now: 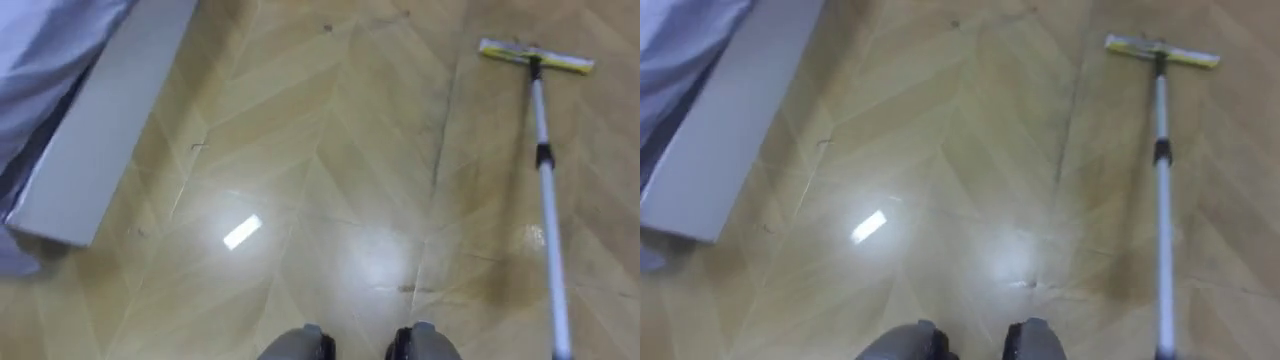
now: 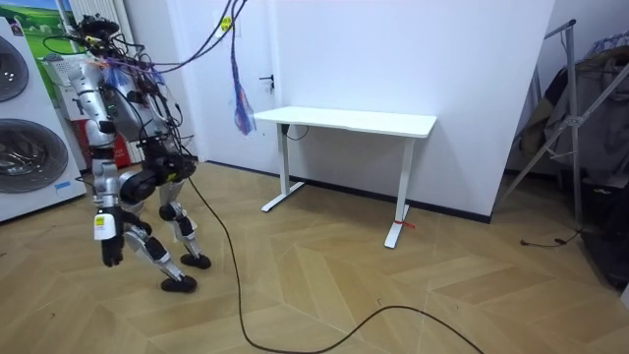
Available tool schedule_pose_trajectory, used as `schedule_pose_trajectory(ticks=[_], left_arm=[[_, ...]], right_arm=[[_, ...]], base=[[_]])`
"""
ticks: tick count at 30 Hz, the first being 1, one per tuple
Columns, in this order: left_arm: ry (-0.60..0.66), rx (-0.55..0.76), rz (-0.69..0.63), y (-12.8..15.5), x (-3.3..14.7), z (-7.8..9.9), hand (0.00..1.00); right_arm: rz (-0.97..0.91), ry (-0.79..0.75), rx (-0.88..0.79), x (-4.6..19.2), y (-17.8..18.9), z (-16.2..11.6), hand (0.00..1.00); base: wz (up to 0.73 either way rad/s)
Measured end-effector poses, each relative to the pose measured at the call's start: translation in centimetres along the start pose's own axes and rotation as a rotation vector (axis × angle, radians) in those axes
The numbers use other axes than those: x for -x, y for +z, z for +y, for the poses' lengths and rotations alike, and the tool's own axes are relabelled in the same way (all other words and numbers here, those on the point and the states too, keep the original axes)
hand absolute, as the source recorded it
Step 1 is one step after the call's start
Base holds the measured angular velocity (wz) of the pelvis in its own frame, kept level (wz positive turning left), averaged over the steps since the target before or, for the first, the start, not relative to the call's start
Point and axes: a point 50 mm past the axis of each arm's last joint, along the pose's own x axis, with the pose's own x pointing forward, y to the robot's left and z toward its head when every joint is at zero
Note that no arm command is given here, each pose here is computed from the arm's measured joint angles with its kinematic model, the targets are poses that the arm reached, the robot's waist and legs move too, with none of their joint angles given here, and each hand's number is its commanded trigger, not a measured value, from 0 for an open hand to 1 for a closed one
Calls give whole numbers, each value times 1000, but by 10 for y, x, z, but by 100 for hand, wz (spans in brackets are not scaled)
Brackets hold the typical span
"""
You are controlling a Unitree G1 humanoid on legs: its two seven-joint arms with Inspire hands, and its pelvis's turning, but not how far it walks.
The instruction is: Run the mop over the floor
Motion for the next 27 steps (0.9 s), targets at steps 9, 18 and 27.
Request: schedule_pose_trajectory(ticks=[9,18,27], left_arm=[[-101,-24,-68,22,3,-21,0],[-76,12,-75,20,5,-28,0],[22,7,-58,20,1,0,0]], right_arm=[[400,-30,-27,5,-161,-33,100],[604,-30,189,29,-235,-13,100],[25,-48,87,-1,-8,1,100]], base=[[36],[-78],[30]])
